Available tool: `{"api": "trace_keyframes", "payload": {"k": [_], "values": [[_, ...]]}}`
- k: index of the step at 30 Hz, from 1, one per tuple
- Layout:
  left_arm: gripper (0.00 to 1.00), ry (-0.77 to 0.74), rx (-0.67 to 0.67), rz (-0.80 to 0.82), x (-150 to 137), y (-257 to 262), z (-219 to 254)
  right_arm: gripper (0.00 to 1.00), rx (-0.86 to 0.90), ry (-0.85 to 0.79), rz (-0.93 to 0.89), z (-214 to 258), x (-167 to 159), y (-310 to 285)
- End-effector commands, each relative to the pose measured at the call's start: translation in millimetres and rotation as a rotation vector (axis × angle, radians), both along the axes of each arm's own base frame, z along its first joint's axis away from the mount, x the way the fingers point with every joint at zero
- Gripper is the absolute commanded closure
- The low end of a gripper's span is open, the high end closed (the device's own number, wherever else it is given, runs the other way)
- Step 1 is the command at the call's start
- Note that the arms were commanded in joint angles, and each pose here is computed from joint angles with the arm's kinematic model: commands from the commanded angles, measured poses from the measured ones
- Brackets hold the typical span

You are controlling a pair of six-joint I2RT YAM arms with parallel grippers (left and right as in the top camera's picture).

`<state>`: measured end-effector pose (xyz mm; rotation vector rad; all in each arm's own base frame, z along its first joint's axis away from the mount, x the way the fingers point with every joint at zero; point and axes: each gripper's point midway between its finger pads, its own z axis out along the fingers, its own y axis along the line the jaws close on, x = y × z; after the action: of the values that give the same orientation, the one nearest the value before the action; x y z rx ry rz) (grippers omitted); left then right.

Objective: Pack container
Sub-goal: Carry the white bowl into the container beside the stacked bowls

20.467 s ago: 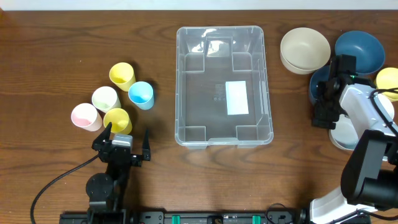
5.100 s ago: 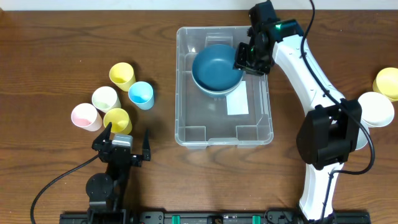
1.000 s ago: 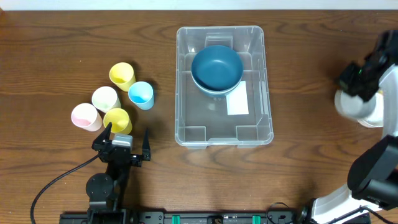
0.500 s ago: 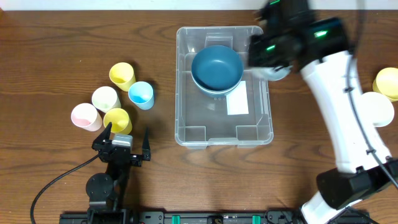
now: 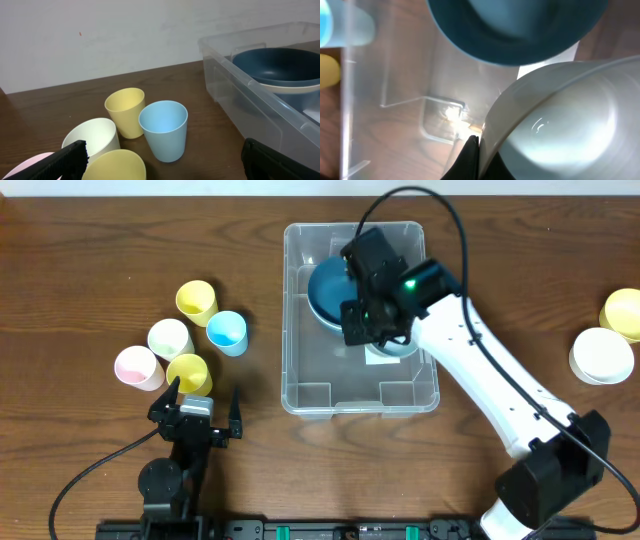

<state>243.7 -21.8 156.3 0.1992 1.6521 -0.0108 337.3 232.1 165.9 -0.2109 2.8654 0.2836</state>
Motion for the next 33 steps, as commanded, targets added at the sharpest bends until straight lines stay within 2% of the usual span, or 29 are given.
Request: {"api": "trace_keyframes", "payload": {"k": [1, 15, 27, 33], "values": [[0.02, 0.043, 0.008, -0.01, -1, -1, -15, 0.99, 0.006, 0.044, -0.013, -17, -8, 6], [0.02, 0.043, 0.008, -0.01, -1, -1, -15, 0.92, -0.001, 0.06, -0.013, -73, -14, 2], [0.02, 0.043, 0.008, -0.01, -1, -1, -15, 0.81, -0.03, -0.036, -0.039, -85, 8, -1], [0.02, 0.043, 0.008, -0.01, -1, -1, -15, 0.81, -0.083, -0.041, -0.053, -98, 13, -7]]}}
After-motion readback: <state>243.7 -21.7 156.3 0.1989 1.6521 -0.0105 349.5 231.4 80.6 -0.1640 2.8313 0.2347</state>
